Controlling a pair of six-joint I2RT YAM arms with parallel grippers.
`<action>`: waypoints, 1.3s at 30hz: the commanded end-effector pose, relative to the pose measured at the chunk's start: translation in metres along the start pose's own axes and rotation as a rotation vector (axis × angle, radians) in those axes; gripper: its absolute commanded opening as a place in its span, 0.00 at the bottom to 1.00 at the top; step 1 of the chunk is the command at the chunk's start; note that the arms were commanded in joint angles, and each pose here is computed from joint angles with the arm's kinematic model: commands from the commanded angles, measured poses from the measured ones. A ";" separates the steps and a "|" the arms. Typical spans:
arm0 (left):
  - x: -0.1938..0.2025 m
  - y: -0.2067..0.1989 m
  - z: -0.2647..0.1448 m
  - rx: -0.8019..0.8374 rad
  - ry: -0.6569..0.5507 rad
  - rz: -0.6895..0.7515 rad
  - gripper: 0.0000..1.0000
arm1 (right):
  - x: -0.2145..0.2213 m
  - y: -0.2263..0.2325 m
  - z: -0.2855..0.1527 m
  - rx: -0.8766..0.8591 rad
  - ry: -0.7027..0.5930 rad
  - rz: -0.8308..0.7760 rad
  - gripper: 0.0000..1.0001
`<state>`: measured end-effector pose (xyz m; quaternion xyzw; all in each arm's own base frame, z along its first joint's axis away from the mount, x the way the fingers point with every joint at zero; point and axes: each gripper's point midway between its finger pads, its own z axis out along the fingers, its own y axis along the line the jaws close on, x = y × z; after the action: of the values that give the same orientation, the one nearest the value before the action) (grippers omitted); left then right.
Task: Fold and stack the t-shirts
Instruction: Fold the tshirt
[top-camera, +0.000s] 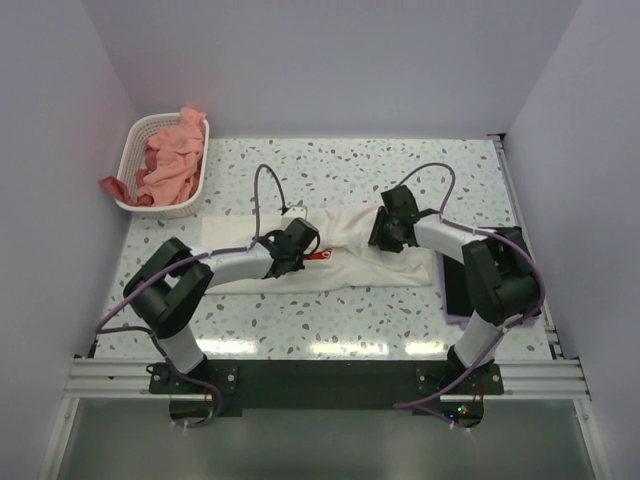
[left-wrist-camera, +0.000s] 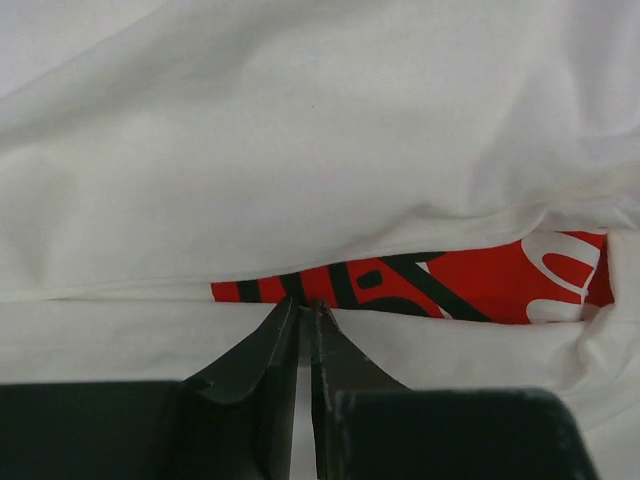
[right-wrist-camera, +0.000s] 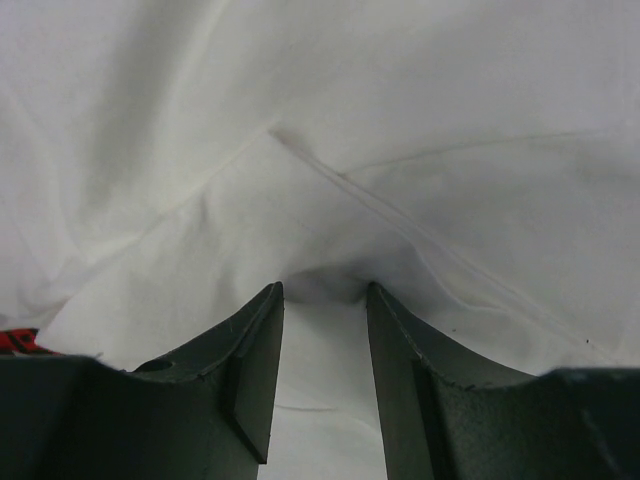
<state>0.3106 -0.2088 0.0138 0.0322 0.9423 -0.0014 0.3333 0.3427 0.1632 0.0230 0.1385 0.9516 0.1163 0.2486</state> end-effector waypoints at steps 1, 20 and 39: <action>0.053 -0.002 -0.003 0.007 0.131 0.044 0.14 | -0.020 -0.001 0.017 0.042 -0.004 -0.005 0.43; -0.004 -0.175 -0.058 0.474 0.107 -0.247 0.27 | -0.142 0.092 0.115 -0.029 0.022 -0.356 0.46; -0.004 -0.043 -0.082 0.324 -0.006 -0.217 0.30 | -0.146 0.105 0.019 -0.097 -0.082 -0.258 0.51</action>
<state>0.2623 -0.2738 0.0799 -0.0133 0.9276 -0.2070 0.3106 0.5056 0.2138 0.0961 -0.0050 0.9481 0.1110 0.2980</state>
